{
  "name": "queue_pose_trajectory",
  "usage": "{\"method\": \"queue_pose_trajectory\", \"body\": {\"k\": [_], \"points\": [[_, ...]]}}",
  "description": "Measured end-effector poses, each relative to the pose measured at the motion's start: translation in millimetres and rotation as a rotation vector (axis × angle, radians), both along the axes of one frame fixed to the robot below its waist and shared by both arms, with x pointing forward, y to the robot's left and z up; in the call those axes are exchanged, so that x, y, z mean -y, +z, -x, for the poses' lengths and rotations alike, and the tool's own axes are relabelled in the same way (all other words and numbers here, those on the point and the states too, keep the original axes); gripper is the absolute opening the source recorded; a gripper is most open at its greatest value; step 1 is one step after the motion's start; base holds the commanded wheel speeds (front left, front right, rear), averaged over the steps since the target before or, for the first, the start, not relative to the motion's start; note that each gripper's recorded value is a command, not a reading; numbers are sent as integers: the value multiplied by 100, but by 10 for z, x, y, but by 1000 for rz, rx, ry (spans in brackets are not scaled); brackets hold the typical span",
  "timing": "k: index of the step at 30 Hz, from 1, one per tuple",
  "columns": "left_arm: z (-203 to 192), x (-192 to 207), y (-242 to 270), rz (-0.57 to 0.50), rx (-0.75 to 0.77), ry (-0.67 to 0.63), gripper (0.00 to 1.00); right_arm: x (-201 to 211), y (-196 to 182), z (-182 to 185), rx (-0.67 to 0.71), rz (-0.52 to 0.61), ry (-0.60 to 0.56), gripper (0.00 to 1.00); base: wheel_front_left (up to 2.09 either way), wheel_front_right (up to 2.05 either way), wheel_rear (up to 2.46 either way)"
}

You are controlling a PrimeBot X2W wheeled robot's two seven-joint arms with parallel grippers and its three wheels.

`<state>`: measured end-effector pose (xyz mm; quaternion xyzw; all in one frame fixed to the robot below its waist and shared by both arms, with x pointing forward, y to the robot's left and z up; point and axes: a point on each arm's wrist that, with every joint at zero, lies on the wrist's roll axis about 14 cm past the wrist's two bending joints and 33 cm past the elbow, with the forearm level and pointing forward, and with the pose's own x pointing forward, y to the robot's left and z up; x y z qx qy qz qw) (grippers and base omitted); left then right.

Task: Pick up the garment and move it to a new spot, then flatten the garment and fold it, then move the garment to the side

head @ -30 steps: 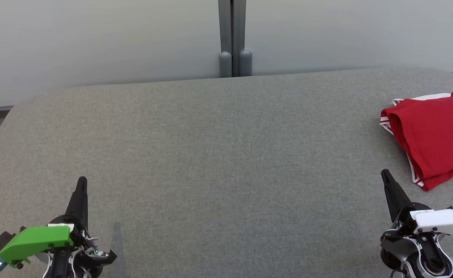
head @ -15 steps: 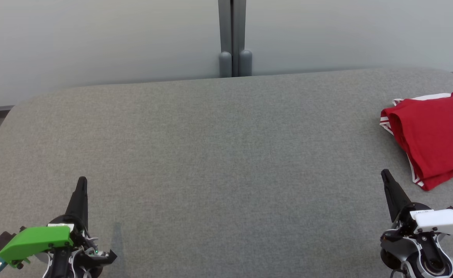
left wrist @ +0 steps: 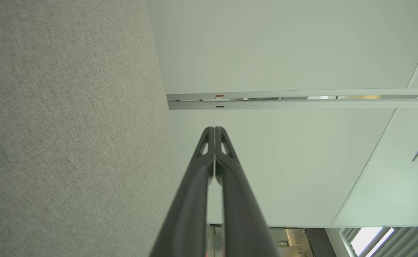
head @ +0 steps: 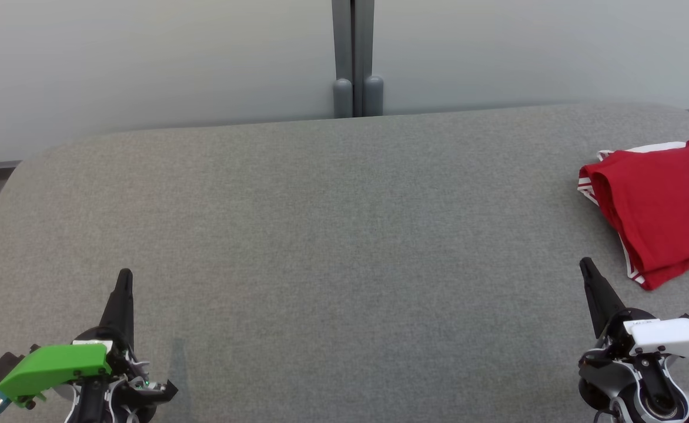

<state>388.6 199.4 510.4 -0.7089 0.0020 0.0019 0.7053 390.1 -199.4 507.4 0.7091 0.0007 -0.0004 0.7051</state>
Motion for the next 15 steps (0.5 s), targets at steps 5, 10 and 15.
{"method": "queue_pose_trajectory", "body": {"k": [5,10,15], "points": [[0,0,0,0,0,0,0,0,0,0,0,0,0,0,0,0,0],[0,0,0,0,0,0,0,0,0,0,0,0,0,0,0,0,0],[0,0,0,0,0,0,0,0,0,0,0,0,0,0,0,0,0]]}}
